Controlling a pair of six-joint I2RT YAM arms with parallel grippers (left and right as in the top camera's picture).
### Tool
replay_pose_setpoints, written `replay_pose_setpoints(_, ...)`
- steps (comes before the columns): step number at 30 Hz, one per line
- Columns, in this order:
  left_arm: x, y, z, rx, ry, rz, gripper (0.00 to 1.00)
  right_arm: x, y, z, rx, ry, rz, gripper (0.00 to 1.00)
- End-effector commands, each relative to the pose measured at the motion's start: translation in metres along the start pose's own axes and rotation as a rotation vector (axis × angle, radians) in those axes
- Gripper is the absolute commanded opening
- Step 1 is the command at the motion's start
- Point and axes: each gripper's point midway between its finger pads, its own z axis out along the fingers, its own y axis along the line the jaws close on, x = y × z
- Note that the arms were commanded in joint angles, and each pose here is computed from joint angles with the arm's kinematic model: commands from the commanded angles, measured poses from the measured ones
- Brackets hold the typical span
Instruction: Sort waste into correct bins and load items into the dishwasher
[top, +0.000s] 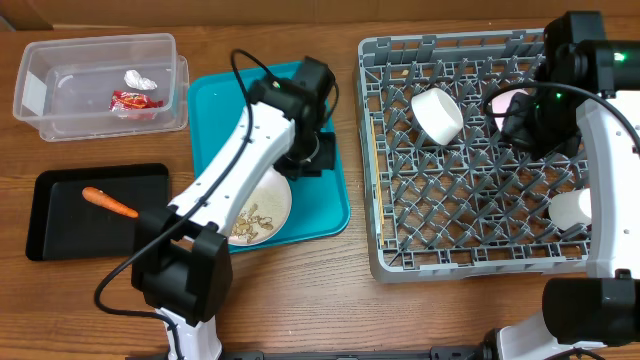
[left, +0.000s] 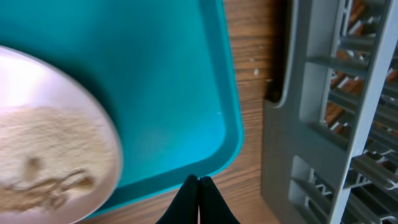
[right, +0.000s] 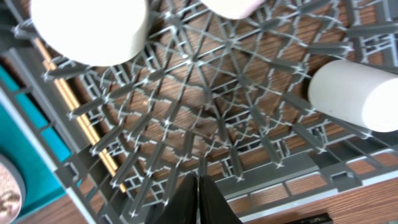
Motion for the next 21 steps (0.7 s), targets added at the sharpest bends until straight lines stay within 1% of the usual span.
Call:
replay_pose_setpoints(1,0.022,-0.029,0.033,0.105,0.076,-0.072,0.04,-0.002,-0.004,-0.003,0.003,-0.014,0.013,0.06)
replay_pose_setpoints(3,0.027,-0.037,0.045,0.135,0.087,-0.084,0.04,-0.003,-0.003,-0.003,0.002,-0.017,0.013,0.06)
replay_pose_setpoints(7,0.036,-0.057,0.064,0.218,0.096,-0.047,0.04,-0.003,-0.003,-0.003,0.001,-0.018,0.013,0.06)
replay_pose_setpoints(14,0.044,-0.064,0.09,0.233,0.076,-0.052,0.04,-0.002,-0.004,-0.003,0.003,-0.014,0.013,0.06)
replay_pose_setpoints(21,0.042,-0.063,0.093,0.225,0.064,-0.07,0.04,-0.002,-0.004,-0.003,0.003,-0.013,0.013,0.06)
